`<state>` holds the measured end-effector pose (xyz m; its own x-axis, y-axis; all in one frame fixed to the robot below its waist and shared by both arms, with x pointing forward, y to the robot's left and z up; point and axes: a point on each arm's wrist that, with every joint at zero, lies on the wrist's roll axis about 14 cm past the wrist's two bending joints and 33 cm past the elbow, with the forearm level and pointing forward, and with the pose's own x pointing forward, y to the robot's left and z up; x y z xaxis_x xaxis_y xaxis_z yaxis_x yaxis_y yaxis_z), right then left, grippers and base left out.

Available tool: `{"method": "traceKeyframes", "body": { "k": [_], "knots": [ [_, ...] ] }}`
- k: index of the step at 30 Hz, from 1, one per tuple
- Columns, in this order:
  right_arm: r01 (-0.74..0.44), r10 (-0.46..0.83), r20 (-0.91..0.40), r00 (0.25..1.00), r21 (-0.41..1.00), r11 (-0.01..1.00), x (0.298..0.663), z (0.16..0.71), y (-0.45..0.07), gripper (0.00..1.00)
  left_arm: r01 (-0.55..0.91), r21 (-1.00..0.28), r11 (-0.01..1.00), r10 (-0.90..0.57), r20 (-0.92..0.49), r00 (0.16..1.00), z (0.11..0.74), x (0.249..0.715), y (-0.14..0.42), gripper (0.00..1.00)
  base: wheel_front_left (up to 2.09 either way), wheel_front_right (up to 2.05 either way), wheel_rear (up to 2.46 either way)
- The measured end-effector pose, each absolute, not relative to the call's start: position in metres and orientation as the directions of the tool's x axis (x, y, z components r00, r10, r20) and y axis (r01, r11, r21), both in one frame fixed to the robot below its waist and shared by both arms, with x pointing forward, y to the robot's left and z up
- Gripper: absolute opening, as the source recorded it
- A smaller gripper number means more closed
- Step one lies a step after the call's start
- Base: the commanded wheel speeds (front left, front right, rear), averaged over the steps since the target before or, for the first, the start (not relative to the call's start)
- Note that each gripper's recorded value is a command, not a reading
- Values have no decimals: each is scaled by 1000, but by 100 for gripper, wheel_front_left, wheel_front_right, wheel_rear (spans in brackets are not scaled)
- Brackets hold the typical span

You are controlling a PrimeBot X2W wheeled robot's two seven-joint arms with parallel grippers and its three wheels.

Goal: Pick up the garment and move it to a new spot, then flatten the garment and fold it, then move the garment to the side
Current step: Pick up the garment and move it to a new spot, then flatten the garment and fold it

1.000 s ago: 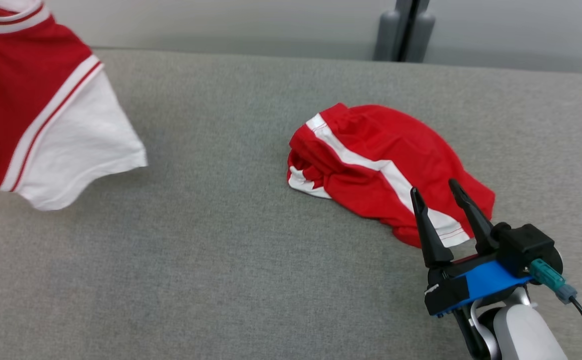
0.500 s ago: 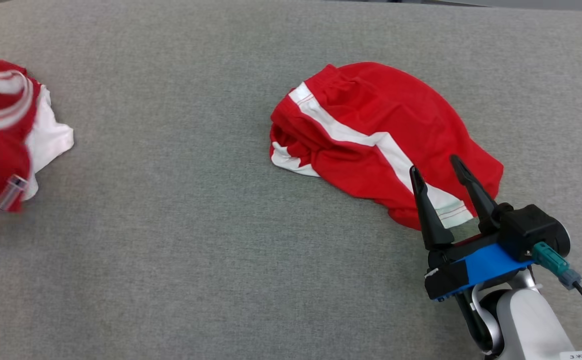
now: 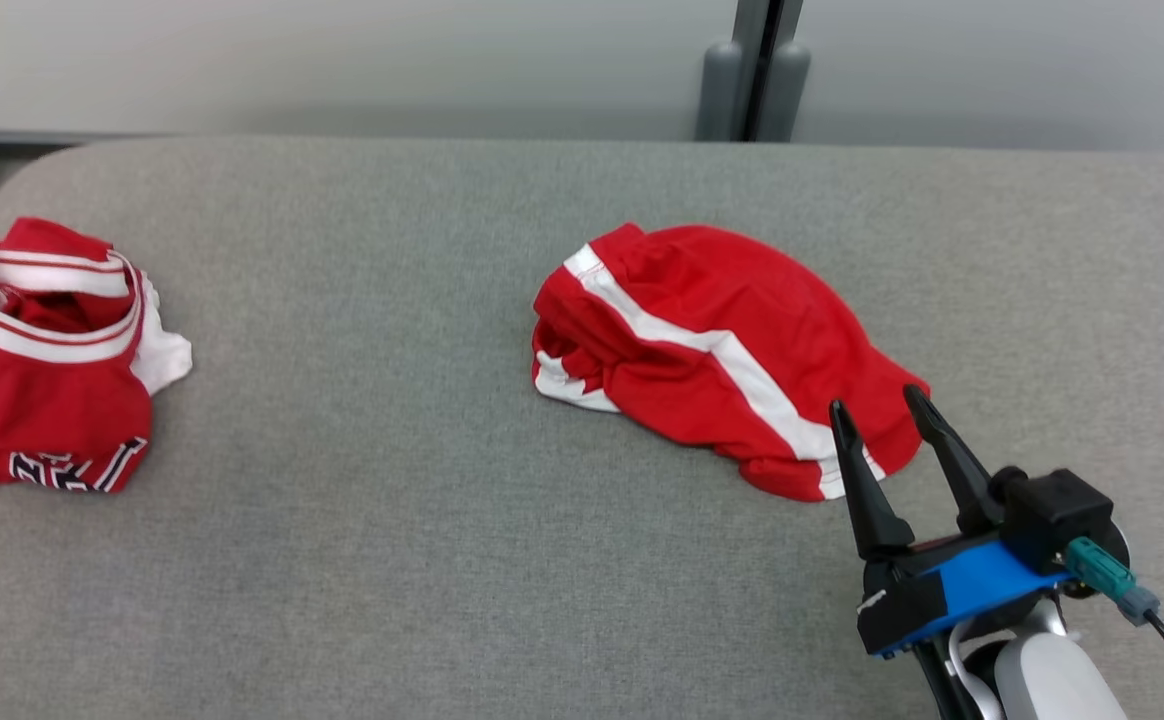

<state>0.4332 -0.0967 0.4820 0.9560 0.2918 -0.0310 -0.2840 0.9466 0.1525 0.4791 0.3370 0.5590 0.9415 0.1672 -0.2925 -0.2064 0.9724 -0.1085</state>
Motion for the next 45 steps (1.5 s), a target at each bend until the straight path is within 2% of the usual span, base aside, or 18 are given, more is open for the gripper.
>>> {"method": "traceKeyframes", "body": {
  "k": [4, 9, 12, 19, 25, 31, 45],
  "knots": [
    [-250, 254, -12, 967, 151, 956, 420, 492, -111, 100, -103, -166, 981, 78, -151, 985, 606, 478, 302, 100, 0, 0, 0],
    [-191, 194, -3, 981, 141, 971, 404, 499, -133, 100, 26, -224, 974, -35, -37, 999, 622, 468, 253, 100, 0, 0, 0],
    [-161, 163, 0, 987, 130, 978, 393, 503, -144, 100, 92, -260, 961, -92, 11, 996, 616, 453, 223, 100, 0, 0, 0],
    [-102, 102, 1, 995, 99, 990, 373, 513, -167, 100, 160, -305, 939, -166, 5, 986, 563, 423, 168, 100, 0, 0, 0],
    [-63, 63, 0, 998, 94, 994, 366, 516, -180, 100, 98, -222, 970, -108, -34, 994, 515, 404, 170, 100, 0, 0, 0],
    [-49, 53, -34, 998, 102, 994, 361, 505, -184, 100, 90, -189, 978, -98, -34, 995, 495, 388, 172, 100, 0, 0, 0],
    [-53, 61, -66, 996, 120, 991, 362, 495, -181, 100, 119, -191, 974, -126, -25, 992, 492, 376, 165, 100, 0, 0, 0]
  ]
}}
